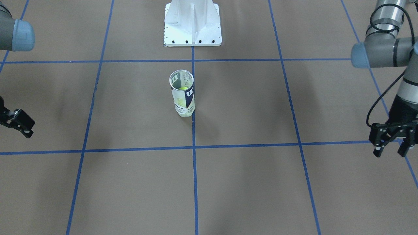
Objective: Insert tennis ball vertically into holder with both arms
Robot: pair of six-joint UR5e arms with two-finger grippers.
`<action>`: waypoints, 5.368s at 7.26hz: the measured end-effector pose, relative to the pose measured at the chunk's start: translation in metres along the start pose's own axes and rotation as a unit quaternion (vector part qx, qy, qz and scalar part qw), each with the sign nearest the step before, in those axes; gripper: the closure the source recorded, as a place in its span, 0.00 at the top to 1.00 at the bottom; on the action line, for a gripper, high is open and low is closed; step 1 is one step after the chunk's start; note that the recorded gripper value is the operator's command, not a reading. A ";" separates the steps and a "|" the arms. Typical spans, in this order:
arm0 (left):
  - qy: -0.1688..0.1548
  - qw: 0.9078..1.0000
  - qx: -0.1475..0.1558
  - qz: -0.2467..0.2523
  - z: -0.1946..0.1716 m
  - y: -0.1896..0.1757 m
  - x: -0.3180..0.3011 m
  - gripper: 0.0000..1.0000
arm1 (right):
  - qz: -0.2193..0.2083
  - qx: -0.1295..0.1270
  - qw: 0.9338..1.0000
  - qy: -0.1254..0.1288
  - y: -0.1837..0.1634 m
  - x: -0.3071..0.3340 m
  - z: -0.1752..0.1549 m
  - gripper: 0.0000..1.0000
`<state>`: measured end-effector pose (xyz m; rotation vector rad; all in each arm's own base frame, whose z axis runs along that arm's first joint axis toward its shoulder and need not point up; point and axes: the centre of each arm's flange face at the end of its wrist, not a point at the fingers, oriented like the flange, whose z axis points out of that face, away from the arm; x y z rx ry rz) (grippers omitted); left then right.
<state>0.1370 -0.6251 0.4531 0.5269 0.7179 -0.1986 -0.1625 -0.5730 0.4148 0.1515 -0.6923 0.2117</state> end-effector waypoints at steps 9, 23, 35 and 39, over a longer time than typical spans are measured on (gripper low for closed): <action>0.045 0.970 -0.223 -0.081 -0.023 0.028 -0.202 0.99 | -0.072 -0.080 0.993 -0.050 0.004 0.217 0.010 0.99; 0.012 0.976 -0.216 -0.033 -0.035 0.047 -0.212 1.00 | -0.071 -0.100 0.991 -0.046 -0.041 0.220 0.026 0.99; 0.033 0.976 -0.215 -0.032 -0.040 0.038 -0.196 1.00 | -0.077 -0.095 0.991 -0.052 -0.035 0.228 0.034 0.99; 0.035 0.977 -0.209 -0.025 -0.042 0.035 -0.193 1.00 | -0.081 -0.093 0.991 -0.053 -0.035 0.223 0.032 0.99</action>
